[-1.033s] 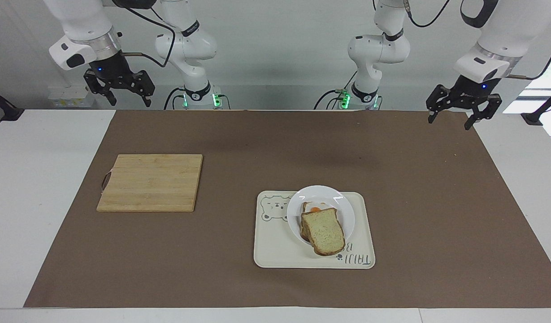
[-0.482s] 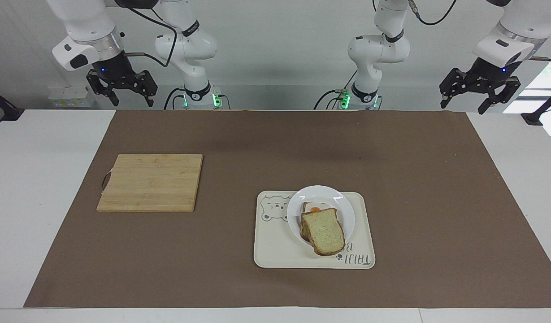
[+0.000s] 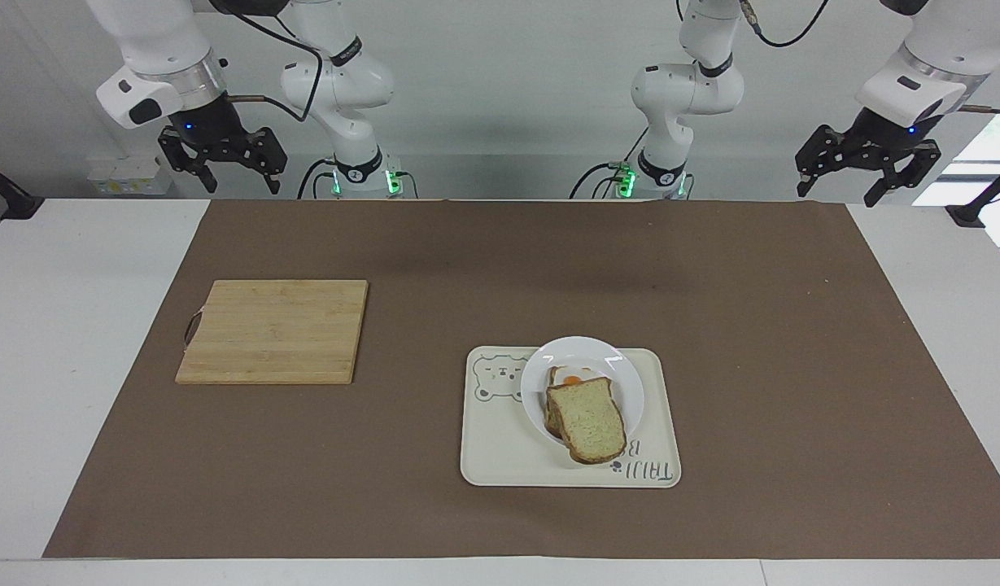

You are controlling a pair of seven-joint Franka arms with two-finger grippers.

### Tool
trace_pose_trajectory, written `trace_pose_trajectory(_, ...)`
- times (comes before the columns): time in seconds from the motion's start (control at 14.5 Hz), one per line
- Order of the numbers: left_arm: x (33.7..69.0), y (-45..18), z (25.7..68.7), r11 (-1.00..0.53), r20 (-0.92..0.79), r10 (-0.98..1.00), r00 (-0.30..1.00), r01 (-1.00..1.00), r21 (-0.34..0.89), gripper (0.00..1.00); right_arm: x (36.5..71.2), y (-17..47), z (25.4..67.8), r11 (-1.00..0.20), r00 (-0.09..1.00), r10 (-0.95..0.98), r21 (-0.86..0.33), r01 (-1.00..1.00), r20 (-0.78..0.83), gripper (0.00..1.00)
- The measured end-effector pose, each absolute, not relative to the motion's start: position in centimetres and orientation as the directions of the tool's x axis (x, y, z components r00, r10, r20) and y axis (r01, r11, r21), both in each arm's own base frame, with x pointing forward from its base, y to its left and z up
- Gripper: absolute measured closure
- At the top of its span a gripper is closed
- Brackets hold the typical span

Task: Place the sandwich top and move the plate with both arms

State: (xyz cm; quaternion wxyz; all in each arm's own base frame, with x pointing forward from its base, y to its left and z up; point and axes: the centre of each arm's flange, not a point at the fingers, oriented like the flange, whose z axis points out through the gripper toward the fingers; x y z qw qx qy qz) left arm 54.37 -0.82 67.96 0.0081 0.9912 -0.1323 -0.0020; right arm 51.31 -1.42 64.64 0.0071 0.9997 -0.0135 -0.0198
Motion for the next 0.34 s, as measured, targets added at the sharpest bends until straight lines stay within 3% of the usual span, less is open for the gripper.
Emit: trace_pose_trajectory(0.34,54.10,-0.78,67.86,-0.966,-0.005,-0.260,0.966,-0.260,0.018,0.00,51.30,-1.34,64.66,-1.000,0.999,-0.022,0.015,-0.021,-0.039,0.00)
